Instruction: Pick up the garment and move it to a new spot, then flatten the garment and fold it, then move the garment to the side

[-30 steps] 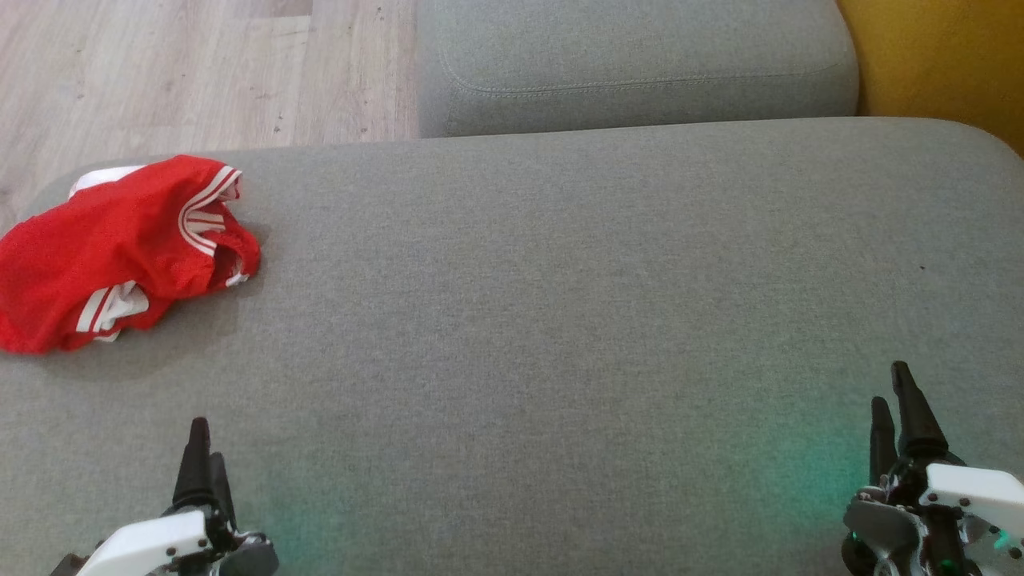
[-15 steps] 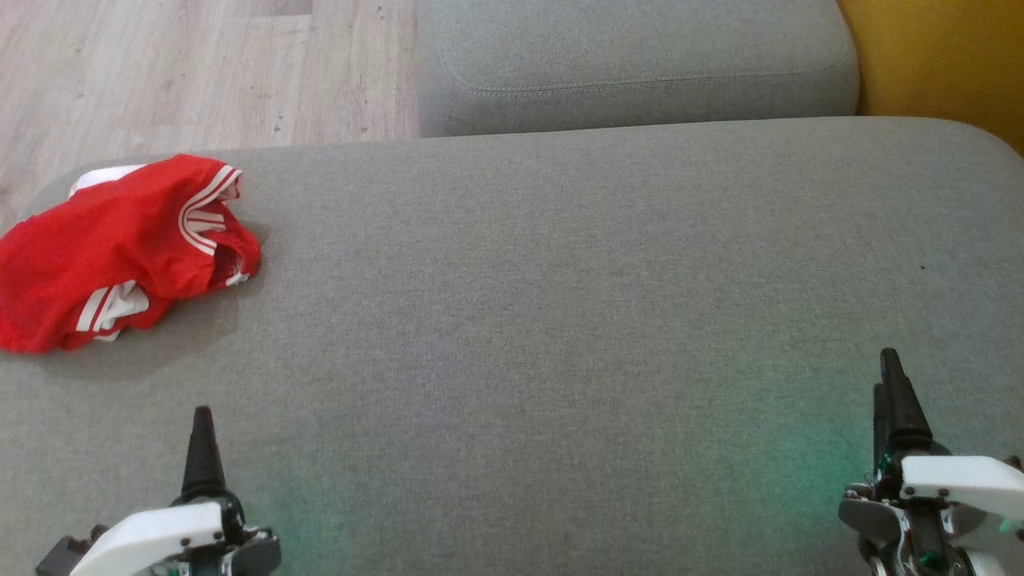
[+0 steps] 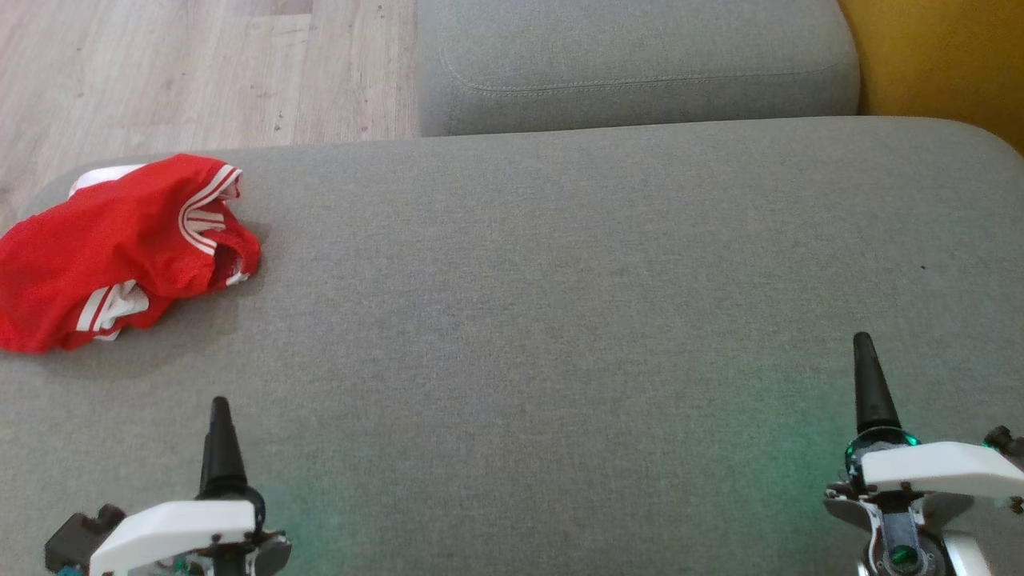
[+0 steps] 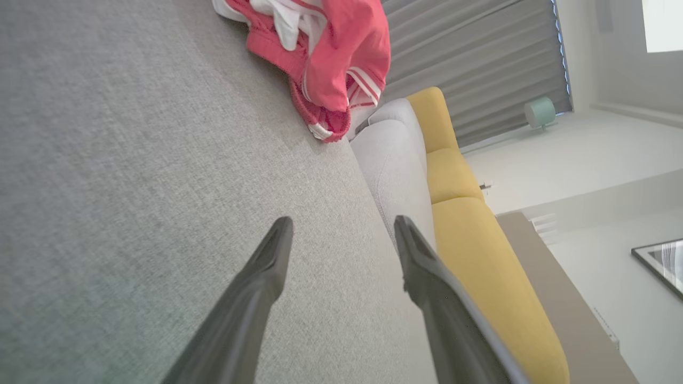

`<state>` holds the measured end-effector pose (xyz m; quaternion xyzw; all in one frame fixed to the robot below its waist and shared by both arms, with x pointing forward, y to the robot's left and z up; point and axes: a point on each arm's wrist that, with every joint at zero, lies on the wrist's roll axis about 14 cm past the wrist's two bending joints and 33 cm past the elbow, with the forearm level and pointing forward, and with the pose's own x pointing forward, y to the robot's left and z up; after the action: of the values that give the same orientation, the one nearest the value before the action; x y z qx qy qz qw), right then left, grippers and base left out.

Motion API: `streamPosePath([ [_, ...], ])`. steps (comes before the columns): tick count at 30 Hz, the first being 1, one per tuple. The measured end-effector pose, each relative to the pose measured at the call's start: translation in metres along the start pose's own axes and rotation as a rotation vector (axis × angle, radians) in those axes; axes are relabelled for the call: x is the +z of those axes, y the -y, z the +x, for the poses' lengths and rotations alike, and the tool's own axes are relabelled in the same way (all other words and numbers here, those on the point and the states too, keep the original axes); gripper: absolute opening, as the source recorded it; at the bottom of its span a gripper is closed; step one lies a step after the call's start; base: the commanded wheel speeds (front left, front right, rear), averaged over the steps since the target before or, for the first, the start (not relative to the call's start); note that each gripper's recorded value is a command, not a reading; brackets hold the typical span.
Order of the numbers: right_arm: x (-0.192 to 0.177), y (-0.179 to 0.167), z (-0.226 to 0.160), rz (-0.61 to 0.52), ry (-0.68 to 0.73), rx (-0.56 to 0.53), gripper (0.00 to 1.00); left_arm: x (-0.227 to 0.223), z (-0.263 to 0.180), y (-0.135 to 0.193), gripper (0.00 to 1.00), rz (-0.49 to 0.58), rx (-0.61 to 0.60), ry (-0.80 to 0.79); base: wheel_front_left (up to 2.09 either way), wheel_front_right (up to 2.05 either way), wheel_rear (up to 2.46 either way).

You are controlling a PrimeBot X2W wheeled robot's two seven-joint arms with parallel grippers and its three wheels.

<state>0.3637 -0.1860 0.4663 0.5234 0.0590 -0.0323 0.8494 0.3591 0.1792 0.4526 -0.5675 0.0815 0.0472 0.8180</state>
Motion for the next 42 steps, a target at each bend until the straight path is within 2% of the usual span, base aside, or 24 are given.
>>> streamPosePath([
  [24,-0.009,-0.009,0.001,-0.352,-0.007,0.035,1.00,-0.008,-0.001,-0.006,1.00,0.417,0.014,-0.028,0.00,0.00,0.00],
  [42,-0.012,-0.019,0.001,-0.581,0.008,0.080,1.00,-0.010,-0.003,-0.015,1.00,0.644,0.031,-0.031,0.00,0.00,0.00],
])
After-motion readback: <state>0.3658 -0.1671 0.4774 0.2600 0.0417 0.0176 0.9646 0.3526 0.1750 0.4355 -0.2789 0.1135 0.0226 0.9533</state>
